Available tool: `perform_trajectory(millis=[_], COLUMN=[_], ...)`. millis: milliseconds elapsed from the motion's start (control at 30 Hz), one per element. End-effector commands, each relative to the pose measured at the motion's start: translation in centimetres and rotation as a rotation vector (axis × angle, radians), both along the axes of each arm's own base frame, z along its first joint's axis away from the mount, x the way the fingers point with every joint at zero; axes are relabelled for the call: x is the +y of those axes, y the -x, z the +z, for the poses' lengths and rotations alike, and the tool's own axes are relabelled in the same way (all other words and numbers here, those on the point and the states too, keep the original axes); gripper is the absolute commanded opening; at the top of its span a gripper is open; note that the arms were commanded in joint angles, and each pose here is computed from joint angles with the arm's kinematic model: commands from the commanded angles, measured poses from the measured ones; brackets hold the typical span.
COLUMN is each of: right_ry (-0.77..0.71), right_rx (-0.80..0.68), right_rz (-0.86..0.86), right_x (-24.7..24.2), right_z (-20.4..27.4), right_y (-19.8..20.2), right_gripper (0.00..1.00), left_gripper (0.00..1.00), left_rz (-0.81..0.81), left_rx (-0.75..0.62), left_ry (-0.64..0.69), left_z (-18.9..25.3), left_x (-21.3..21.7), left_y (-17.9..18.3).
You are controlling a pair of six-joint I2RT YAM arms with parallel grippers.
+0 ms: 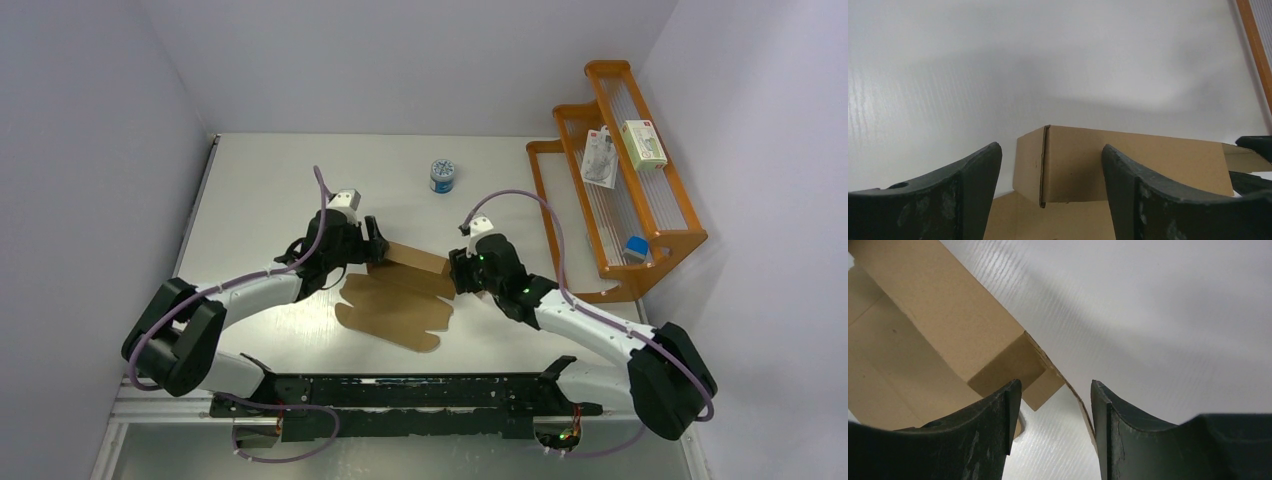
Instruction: Fold the paper box
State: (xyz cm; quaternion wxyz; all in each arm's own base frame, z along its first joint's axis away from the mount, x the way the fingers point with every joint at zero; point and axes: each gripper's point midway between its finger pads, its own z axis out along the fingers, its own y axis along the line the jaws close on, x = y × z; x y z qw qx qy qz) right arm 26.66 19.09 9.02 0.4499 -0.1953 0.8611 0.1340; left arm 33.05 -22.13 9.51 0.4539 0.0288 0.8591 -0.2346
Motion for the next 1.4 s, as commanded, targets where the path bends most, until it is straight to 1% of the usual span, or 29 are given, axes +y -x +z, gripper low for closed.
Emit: perform_trajectory(millis=[0,167,367,600,667,833,1033,1167,1233,1367], right_ry=[-0.018,-0.032,-0.063,-0.071,-0.070,-0.034,-0.024,-0.089,-0.157,-0.312], right_rx=[-0.005,-0.034,-0.048,-0.080,-0.096,-0.157,-0.192,-0.182,-0.155,-0.056], right_rz=[-0.015,-0.046,-0.049,-0.029,-0.020,-0.055,-0.144,-0.221,-0.239,-0.212], right_x=[0.6,0.9,2.5,4.1,4.4,3.1,0.0,-1.4,-1.3,0.1], right_z=[0.7,0.9,0.8,1.1,1.4,3.2,4.3,5.0,4.8,3.2], right_y=[-1.0,-2.3,-4.1,-6.0,-6.4,-7.1,-6.6,-5.7,-4.8,-2.4], right_gripper=[0.57,0.57,0.58,0.60,0.62,0.65,0.68,0.68,0.68,0.67], left_gripper=[0.78,0.77,0.76,0.77,0.77,0.79,0.80,0.80,0.80,0.80], left_rz=[-0.043,-0.053,-0.054,-0.003,0.051,0.131,0.156,0.148,0.141,0.127], left_rx=[0.035,0.035,0.046,0.061,0.052,0.033,0.030,0.043,0.047,0.053], left_ry=[0.029,0.045,0.054,0.055,0.037,0.030,0.036,0.032,0.039,0.050], left_z=[-0.2,0.2,0.2,-0.2,-0.3,-0.1,-0.5,-1.0,-1.1,-1.1], left_x=[-0.7,-0.8,-0.4,1.4,2.6,4.3,4.9,4.8,4.6,4.2], left_y=[0.5,1.1,2.0,3.7,3.7,3.8,4.0,4.0,4.0,4.0])
